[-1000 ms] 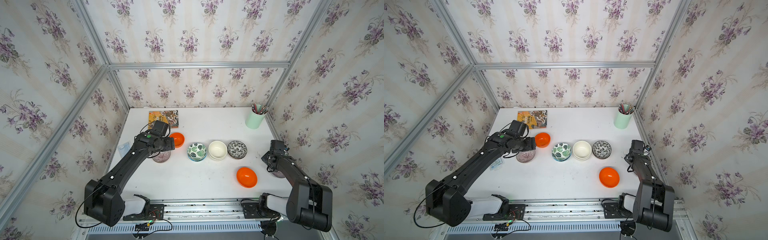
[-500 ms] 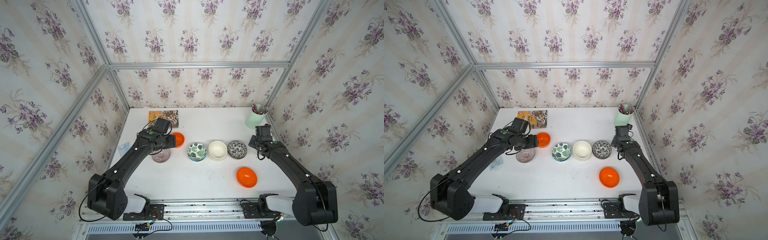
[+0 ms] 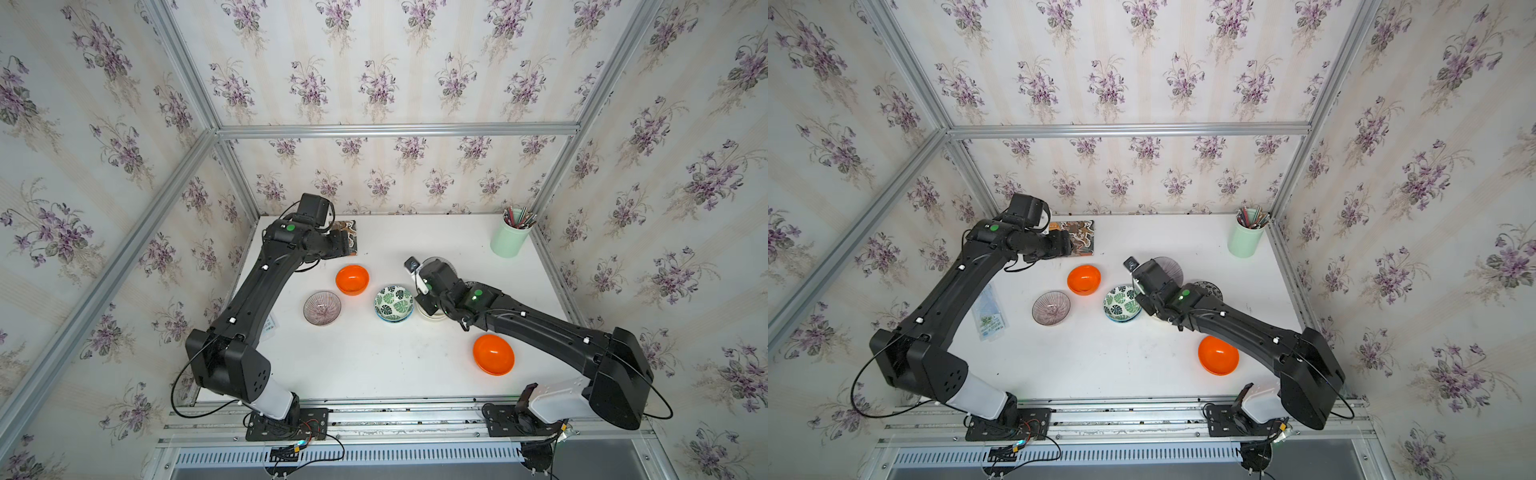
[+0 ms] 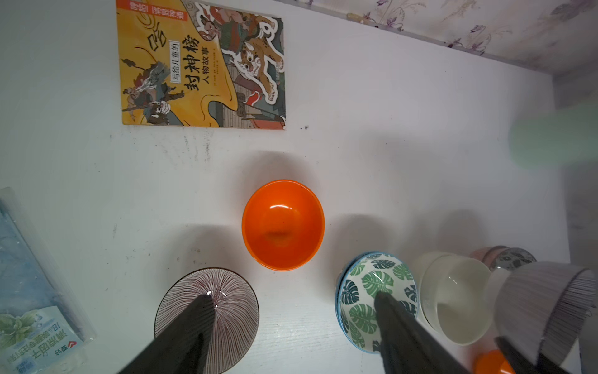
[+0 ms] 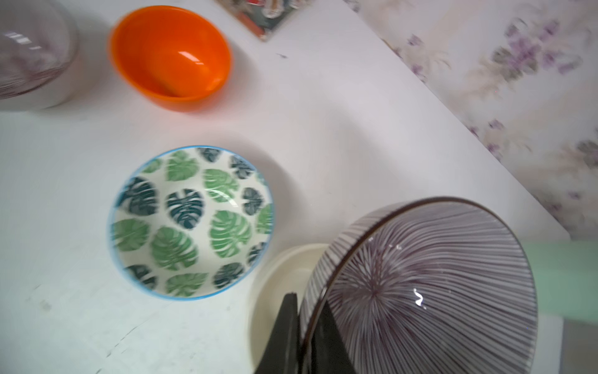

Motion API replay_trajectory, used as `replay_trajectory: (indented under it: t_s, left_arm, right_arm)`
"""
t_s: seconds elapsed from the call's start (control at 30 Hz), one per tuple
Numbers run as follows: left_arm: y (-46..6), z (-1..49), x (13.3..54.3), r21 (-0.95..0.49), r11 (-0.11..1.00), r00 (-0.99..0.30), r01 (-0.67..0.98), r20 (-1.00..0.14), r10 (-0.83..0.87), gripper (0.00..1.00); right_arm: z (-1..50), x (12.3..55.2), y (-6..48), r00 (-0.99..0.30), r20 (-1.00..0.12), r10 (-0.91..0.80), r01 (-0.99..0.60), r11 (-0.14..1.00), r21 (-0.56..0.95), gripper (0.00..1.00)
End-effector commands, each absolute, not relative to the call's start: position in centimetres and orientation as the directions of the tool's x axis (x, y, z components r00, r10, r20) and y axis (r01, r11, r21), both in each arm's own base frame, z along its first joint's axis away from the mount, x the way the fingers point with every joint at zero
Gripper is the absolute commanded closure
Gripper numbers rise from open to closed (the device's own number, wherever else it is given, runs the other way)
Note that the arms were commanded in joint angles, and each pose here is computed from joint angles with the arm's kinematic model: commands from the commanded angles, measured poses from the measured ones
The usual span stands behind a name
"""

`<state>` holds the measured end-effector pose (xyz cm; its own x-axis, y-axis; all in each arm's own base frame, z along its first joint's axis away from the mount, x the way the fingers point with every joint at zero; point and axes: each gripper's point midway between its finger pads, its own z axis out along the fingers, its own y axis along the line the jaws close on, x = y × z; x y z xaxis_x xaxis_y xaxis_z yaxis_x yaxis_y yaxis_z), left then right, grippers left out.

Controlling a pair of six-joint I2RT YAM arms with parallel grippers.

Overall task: Stack the bowls
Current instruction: Pick up the bowl from the center of the board.

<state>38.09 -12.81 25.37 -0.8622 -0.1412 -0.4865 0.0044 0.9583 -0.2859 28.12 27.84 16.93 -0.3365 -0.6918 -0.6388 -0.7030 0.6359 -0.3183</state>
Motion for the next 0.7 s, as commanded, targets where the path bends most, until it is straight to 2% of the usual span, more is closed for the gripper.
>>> replay_trajectory:
  t_s: [0.0, 0.1, 0.33, 0.5, 0.67]
  left_arm:
    - [-14.4, 25.0, 36.5, -0.327, 0.940, -0.909, 0.095, -0.414, -0.052, 0.19]
    - [-15.1, 24.2, 35.8, -0.347, 0.930, -0.927, 0.125, -0.375, -0.015, 0.21]
    - [-17.4, 22.9, 33.7, -0.370, 0.897, -0.935, 0.242, -0.334, 0.114, 0.23]
    - [-20.3, 22.6, 32.0, -0.346, 0.868, -0.914, 0.357, -0.321, 0.248, 0.26]
    - [-21.0, 21.1, 30.9, -0.313, 0.866, -0.910, 0.390, -0.277, 0.310, 0.29]
  right_arm:
    - [18.1, 26.6, 30.5, -0.121, -0.641, -0.758, -0.800, 0.457, -0.389, 0.99]
    - [17.8, 24.5, 31.8, 0.011, -0.636, -0.772, -0.845, 0.333, -0.419, 0.99]
    - [17.4, 20.5, 34.2, 0.219, -0.628, -0.747, -0.887, 0.116, -0.447, 0.99]
    - [17.6, 19.8, 35.7, 0.250, -0.624, -0.740, -0.901, 0.059, -0.430, 1.00]
    - [17.2, 19.8, 36.4, 0.253, -0.611, -0.750, -0.908, 0.034, -0.417, 1.00]
